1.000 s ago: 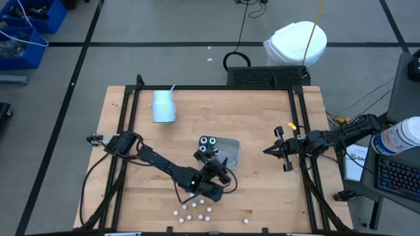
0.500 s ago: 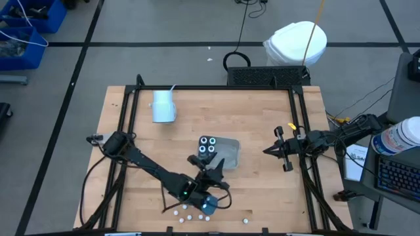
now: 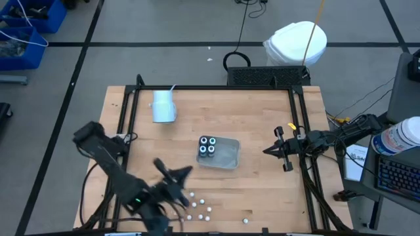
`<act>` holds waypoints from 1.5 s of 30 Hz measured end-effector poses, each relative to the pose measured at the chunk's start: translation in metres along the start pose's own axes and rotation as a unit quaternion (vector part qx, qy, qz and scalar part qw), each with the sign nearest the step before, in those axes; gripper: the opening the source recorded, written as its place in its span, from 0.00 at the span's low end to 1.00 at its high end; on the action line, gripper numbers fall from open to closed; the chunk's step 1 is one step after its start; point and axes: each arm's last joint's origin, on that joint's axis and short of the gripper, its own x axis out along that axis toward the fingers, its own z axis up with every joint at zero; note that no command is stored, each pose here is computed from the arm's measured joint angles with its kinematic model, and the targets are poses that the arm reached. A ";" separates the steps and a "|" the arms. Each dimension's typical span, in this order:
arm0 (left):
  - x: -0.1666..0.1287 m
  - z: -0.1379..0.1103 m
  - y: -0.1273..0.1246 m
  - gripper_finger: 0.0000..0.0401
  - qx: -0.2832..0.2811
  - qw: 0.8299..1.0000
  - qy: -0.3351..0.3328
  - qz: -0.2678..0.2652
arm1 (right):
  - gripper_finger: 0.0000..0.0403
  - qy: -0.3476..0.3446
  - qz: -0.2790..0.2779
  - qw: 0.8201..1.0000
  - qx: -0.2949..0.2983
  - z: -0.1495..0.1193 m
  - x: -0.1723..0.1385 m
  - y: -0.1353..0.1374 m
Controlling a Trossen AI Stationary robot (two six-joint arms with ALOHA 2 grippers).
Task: Pick & Place food coloring
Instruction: Adjust the white container
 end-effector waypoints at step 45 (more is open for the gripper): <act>0.134 -0.225 -0.006 0.01 -0.287 0.925 0.246 -0.032 | 0.00 0.181 -0.124 0.975 0.033 -0.051 0.032 -0.008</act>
